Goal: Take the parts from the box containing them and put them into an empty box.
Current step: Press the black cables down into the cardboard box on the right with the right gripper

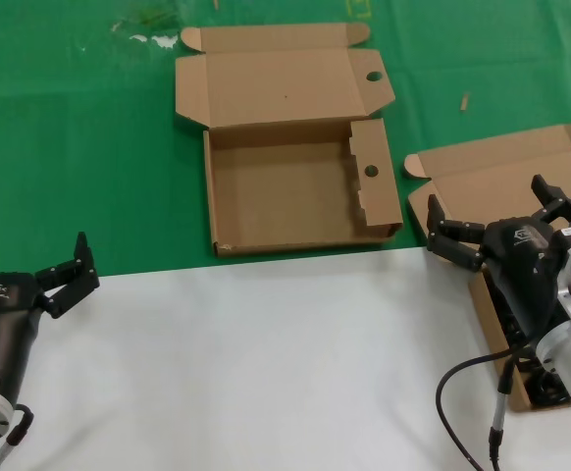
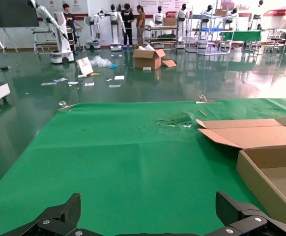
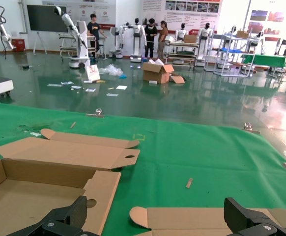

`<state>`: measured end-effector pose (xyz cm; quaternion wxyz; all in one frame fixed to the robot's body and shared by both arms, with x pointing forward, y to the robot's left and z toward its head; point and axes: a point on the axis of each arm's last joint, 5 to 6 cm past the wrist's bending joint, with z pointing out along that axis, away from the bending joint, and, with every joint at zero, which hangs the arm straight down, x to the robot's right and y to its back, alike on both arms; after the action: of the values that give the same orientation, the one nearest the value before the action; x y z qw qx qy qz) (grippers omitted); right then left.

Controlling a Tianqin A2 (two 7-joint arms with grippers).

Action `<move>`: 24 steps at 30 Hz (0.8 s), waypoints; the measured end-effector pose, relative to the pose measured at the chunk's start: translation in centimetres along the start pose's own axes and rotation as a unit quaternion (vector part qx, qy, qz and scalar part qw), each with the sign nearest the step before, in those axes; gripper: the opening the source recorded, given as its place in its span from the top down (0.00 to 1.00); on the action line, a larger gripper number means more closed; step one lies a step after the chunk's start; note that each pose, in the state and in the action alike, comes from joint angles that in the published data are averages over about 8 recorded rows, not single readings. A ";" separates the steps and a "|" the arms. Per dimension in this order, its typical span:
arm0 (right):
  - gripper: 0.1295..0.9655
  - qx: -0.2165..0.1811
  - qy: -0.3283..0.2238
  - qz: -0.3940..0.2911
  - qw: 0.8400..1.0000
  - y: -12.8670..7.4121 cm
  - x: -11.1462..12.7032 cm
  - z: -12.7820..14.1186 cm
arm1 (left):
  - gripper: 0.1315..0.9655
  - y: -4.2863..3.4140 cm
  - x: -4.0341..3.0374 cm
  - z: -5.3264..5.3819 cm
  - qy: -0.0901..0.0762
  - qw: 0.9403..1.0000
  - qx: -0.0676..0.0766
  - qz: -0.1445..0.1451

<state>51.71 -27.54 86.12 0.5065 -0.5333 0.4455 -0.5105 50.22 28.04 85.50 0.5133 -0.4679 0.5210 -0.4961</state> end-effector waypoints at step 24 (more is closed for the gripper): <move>0.00 0.000 0.000 0.000 1.000 0.0 0.0 0.0 | 0.03 0.00 0.00 0.0 0.000 1.000 0.000 0.000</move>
<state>51.71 -27.54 86.12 0.5065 -0.5333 0.4455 -0.5105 50.22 28.04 85.50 0.5133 -0.4679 0.5210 -0.4961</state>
